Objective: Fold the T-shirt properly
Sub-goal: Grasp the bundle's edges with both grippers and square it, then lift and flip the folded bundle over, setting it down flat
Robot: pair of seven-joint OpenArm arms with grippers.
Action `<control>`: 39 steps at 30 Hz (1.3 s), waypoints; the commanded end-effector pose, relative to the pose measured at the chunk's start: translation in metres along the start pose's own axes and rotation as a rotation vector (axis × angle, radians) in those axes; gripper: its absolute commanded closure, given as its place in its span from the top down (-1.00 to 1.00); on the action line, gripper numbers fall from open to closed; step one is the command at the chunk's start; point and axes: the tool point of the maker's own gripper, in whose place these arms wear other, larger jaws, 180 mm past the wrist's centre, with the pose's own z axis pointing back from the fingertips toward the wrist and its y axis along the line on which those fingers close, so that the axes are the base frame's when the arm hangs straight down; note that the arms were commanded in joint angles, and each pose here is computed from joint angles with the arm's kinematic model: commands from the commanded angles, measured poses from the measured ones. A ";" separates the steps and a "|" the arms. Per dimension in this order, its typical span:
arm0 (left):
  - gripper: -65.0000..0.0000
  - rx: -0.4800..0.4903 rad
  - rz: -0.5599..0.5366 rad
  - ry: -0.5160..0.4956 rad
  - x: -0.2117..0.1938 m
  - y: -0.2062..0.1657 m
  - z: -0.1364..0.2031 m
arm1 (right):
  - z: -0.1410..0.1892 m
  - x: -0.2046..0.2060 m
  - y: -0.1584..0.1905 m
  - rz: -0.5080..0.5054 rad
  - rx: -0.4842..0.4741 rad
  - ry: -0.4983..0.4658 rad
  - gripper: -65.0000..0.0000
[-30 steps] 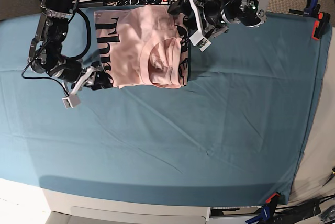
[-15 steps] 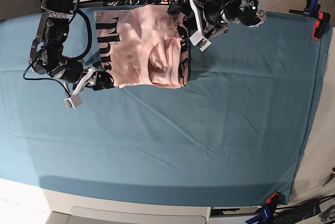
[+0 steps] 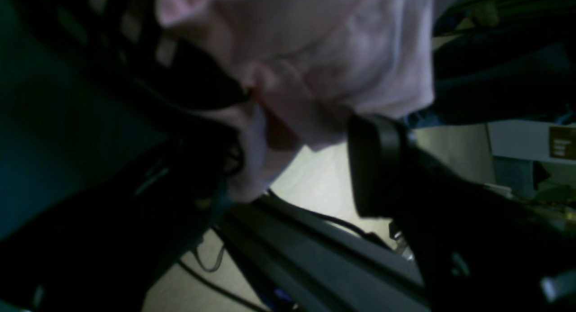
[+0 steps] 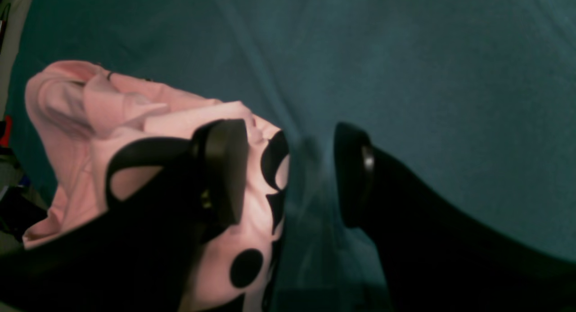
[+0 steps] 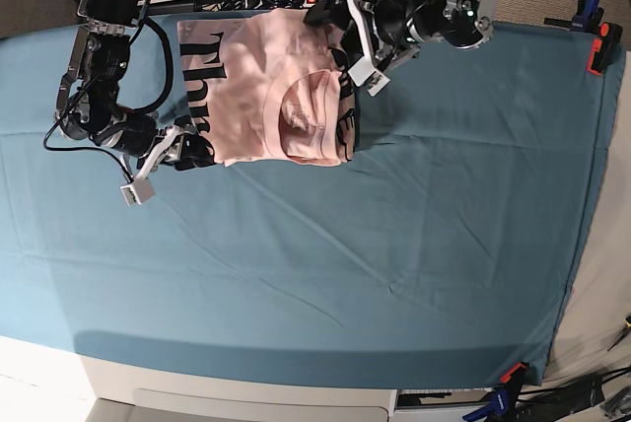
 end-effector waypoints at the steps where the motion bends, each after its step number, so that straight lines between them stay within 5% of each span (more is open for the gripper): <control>1: 0.31 -0.041 -0.003 -0.043 0.010 -0.011 0.000 | 0.005 0.016 0.001 0.027 0.007 -0.043 -0.05; 7: 0.14 -0.073 -0.032 -0.031 0.010 -0.026 -0.008 | 0.005 0.017 0.001 0.027 0.006 -0.043 -0.06; 9: -0.21 -0.069 -0.048 -0.026 0.010 -0.028 -0.010 | 0.005 0.016 0.001 0.027 0.006 -0.043 -0.30; 12: -0.95 -0.048 -0.061 -0.019 0.010 -0.024 -0.011 | 0.005 0.015 -0.001 0.031 -0.005 -0.034 -0.95; 13: -1.00 -0.041 -0.064 -0.016 0.009 -0.022 -0.011 | 0.005 0.013 -0.003 0.035 -0.016 -0.025 -1.00; 27: -1.00 0.142 -0.125 0.040 0.011 0.031 0.008 | 0.006 -0.024 -0.004 0.033 -0.020 0.108 -1.00; 39: -1.00 0.229 -0.254 -0.049 0.066 0.059 0.027 | 0.009 -0.065 0.027 -0.093 0.140 0.110 -1.00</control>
